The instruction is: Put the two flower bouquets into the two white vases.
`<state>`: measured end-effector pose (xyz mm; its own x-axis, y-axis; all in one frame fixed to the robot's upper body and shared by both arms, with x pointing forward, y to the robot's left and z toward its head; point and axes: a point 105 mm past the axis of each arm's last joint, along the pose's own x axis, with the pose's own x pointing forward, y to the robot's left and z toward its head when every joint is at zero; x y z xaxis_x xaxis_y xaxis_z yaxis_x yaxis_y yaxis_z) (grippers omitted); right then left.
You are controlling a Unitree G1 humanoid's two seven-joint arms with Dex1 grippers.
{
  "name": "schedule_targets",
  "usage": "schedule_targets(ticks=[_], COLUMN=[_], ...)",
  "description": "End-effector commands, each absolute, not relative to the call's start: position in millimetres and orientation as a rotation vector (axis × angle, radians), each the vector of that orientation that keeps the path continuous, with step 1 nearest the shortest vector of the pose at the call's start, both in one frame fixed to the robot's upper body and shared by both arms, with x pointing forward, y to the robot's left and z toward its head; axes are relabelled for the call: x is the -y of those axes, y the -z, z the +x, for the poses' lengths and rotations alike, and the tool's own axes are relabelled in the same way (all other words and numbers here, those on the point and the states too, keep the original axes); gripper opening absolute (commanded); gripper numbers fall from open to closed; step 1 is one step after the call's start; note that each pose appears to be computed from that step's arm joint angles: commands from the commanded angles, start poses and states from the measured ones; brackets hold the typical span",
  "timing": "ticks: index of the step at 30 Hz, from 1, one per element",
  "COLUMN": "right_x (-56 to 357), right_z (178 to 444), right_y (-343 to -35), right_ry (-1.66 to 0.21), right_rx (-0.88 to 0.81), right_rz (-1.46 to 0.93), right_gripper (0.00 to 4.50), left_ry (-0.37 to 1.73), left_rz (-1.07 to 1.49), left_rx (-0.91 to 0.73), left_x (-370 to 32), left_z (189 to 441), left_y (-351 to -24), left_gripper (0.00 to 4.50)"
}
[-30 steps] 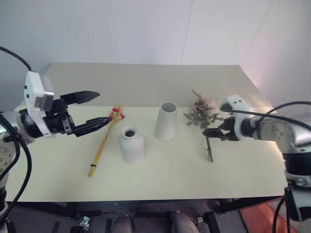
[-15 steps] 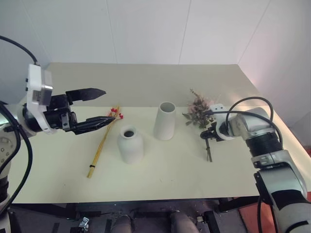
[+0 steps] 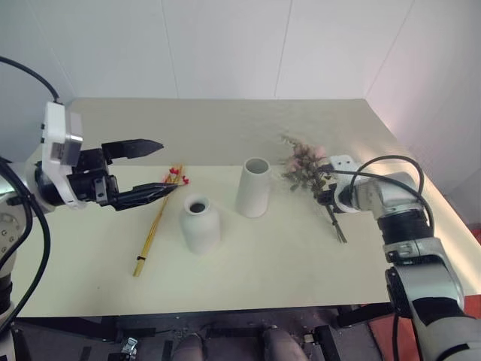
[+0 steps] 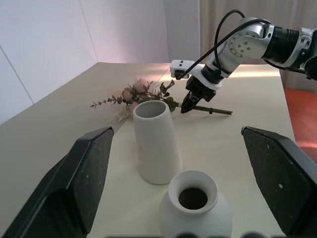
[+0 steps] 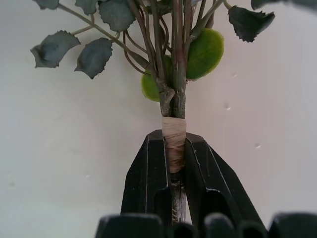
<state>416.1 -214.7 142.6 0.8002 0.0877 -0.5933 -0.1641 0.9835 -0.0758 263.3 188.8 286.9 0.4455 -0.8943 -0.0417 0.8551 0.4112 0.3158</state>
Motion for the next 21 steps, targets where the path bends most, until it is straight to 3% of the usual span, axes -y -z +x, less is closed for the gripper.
schedule_targets(ticks=[1,4,6,10,14,21], right_x=[216.2,209.8,188.5,153.6,122.5,92.2], right_z=[433.8,428.6,414.5,392.6,379.0,379.3], right_y=[-230.1,-284.8,-321.4,-356.8,-368.7,-357.2], right_ry=[-0.072,-0.136,-0.283,-0.466,-0.593,-0.675], right_rx=[-0.173,0.140,0.322,0.493,0.554,0.518], right_rz=[-0.024,0.162,0.225,0.254,0.264,0.300], right_gripper=[0.19,0.19,0.19,0.19,0.19,0.19], left_ry=[1.093,1.095,1.083,1.065,1.031,0.995], left_rz=[0.331,0.300,0.282,0.275,0.255,0.253], left_rx=[0.168,0.166,0.167,0.152,0.152,0.157], left_x=[-191.4,-193.0,-194.6,-197.3,-200.5,-202.6], left_z=[257.8,257.4,257.7,256.8,257.3,256.6], left_y=[-295.5,-296.1,-297.3,-294.8,-293.7,-292.1], left_gripper=[4.50,4.50,4.50,4.50,4.50,4.50])
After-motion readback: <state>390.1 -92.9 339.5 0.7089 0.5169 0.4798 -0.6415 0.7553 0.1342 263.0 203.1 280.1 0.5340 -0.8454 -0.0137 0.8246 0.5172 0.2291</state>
